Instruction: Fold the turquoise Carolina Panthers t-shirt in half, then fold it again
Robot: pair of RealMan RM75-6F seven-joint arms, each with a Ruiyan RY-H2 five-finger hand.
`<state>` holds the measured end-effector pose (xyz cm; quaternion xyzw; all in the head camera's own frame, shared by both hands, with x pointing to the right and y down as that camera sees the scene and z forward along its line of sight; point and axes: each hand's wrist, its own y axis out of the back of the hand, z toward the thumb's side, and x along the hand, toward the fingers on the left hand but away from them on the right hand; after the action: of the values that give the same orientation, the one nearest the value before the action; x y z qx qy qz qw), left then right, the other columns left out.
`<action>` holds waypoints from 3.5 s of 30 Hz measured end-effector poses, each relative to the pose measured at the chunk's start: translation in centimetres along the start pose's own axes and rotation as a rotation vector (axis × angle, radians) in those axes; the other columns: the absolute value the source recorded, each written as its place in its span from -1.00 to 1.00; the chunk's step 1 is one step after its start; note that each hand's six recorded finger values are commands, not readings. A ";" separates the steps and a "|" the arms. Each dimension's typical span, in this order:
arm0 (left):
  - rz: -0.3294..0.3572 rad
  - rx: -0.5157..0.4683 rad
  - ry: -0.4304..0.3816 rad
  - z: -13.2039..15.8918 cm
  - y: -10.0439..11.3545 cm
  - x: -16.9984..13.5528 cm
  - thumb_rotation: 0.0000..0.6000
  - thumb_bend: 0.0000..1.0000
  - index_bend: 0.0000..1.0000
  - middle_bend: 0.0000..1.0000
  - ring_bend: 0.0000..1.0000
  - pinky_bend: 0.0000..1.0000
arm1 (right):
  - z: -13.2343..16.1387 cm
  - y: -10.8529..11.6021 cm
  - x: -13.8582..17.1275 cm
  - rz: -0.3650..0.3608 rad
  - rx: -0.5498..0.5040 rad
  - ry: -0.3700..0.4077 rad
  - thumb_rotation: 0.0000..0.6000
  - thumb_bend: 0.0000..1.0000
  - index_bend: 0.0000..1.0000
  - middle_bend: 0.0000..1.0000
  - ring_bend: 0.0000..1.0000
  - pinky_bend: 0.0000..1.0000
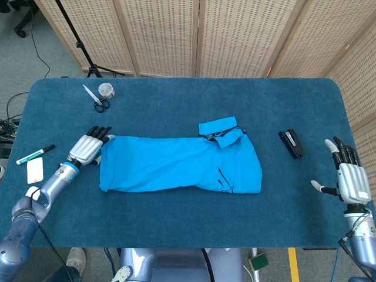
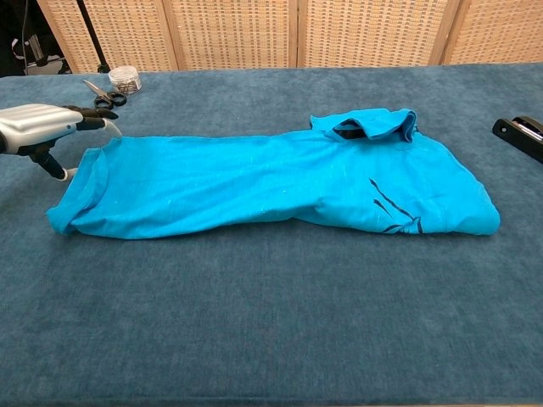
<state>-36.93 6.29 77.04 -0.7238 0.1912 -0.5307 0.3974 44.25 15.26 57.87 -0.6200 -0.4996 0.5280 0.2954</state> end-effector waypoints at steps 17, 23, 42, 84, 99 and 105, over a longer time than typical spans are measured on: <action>0.007 -0.032 0.007 0.6 -0.1 0.6 1.00 -0.19 0.03 -1.00 -1.00 -1.00 | 0.2 0.0 0.1 0.004 -0.012 0.012 1.00 -1.00 -1.00 -1.00 -1.00 -1.00; 0.022 -0.034 0.016 0.7 0.2 0.8 1.00 -0.14 0.27 -1.00 -1.00 -1.00 | 0.4 -0.1 0.1 0.008 -0.019 0.021 1.00 -1.00 -1.00 -1.00 -1.00 -1.00; 0.048 -0.032 0.053 -0.8 0.8 0.2 1.00 -0.02 0.48 -1.00 -1.00 -1.00 | 0.5 0.0 0.1 0.004 -0.024 0.031 1.00 -1.00 -1.00 -1.00 -1.00 -1.00; -0.047 0.097 0.514 -18.7 2.8 -11.4 1.00 0.00 0.48 -1.00 -1.00 -1.00 | 0.7 -0.5 0.1 0.023 -0.020 0.035 1.00 -1.00 -1.00 -1.00 -1.00 -1.00; -0.017 0.069 0.459 -17.0 2.9 -9.9 1.00 0.02 0.48 -1.00 -1.00 -1.00 | 0.6 -0.4 0.1 0.026 -0.024 0.033 1.00 -1.00 -1.00 -1.00 -1.00 -1.00; 0.049 0.037 0.389 -15.4 4.0 -8.9 1.00 0.03 0.48 -1.00 -1.00 -1.00 | 0.6 -0.5 0.1 0.030 -0.024 0.032 1.00 -1.00 -1.00 -1.00 -1.00 -1.00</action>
<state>-53.75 4.38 70.31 -0.5954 0.2723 -0.6540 0.3789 43.54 15.41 58.12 -0.6390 -0.4919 0.5165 0.2880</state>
